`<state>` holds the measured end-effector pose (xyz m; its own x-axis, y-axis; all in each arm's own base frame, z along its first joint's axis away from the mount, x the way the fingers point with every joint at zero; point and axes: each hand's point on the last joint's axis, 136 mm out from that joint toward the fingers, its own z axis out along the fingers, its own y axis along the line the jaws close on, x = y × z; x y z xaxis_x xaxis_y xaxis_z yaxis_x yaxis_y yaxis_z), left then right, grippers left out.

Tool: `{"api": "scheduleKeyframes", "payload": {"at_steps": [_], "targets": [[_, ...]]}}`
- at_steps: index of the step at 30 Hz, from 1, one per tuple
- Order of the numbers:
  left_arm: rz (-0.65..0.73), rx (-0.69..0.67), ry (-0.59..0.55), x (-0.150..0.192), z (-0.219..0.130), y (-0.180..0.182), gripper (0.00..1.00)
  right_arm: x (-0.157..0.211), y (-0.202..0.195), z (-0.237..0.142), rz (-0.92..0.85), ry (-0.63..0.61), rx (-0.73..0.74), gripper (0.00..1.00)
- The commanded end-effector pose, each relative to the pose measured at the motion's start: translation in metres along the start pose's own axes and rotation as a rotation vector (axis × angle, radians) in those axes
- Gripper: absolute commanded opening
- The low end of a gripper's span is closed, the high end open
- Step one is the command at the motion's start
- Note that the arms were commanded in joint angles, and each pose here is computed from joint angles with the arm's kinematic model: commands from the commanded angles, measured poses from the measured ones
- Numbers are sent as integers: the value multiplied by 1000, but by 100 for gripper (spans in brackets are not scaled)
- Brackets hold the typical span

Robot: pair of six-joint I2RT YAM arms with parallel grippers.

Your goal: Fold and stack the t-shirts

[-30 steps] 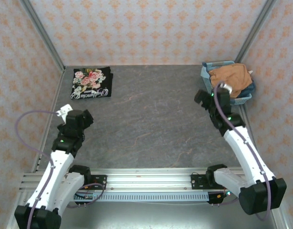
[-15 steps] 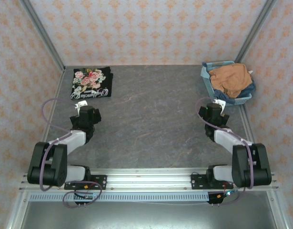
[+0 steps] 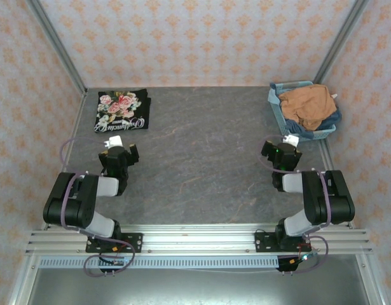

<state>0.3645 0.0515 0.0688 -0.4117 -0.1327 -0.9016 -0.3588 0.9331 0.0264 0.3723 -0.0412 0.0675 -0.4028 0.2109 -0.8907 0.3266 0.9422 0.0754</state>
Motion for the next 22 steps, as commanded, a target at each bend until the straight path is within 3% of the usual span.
{"api": "scheduleKeyframes", "payload": {"at_steps": [1,22], "targets": [[14,16,-94,-34,2,-11,100,-27,9,6,4,-68,-28,99],[45,11,-78,-34,2,-15,100,-27,14,3,-26,-80,-25,99]]}}
